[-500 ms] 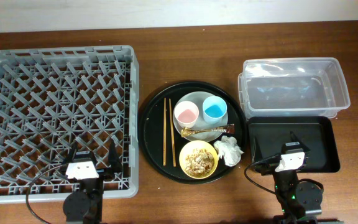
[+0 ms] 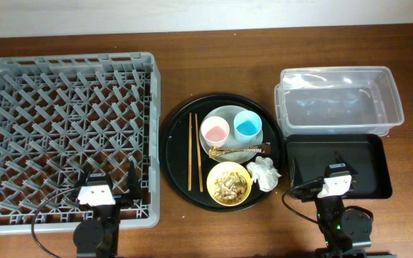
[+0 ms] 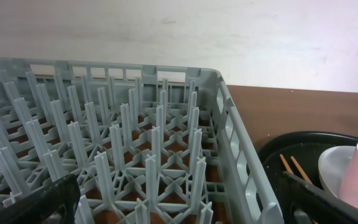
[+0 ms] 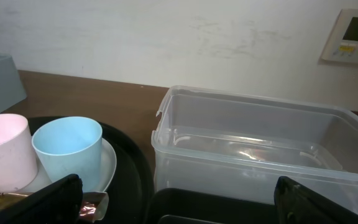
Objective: Sort waste into correct bins and load items into the dishwasher rack
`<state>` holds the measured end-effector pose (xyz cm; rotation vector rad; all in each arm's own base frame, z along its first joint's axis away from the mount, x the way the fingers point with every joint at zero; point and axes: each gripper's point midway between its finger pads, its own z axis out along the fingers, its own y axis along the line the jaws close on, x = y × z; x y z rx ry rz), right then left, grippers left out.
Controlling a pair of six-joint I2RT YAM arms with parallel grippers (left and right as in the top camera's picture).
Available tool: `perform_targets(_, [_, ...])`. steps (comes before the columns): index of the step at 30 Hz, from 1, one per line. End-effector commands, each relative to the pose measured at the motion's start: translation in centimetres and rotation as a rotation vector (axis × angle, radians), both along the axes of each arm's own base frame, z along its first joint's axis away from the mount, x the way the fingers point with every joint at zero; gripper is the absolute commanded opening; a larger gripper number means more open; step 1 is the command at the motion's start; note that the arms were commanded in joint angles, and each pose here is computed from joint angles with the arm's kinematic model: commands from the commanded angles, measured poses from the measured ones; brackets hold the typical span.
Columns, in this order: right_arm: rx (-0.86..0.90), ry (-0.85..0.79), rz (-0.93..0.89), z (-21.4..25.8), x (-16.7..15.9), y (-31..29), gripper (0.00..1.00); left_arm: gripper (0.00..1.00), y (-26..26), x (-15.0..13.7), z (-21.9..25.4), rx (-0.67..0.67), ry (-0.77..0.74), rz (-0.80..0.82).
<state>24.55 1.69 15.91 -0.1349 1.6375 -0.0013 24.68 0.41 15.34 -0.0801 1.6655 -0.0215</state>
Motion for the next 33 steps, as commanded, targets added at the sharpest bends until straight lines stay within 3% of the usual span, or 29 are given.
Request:
perform_targets(1, [0.0, 0.004, -0.007, -0.3, 0.0, -0.1, 0.99, 0.99, -0.1, 0.0, -0.3, 0.018, 0.011, -0.012])
perform_targets(26, [0.0, 0.004, -0.007, -0.3, 0.0, -0.1, 0.99, 0.99, 0.1, 0.1, 0.5, 0.018, -0.021, -0.001])
perform_targets(29, [0.0, 0.004, -0.007, -0.3, 0.0, -0.1, 0.99, 0.99, -0.8, 0.1, 1.3, 0.007, -0.056, -0.053])
perform_targets(30, [0.0, 0.004, -0.007, -0.3, 0.0, -0.1, 0.99, 0.99, -2.4, 0.1, 2.0, 0.0, -0.084, -0.14])
perform_targets(31, [0.0, 0.004, -0.007, -0.3, 0.0, -0.1, 0.99, 0.99, -5.1, -0.7, 5.0, 0.004, -0.192, -0.304])
perform_targets(33, [0.0, 0.004, -0.007, -0.3, 0.0, -0.1, 0.99, 0.99, -5.6, -2.0, 9.7, -0.036, -0.214, -0.333])
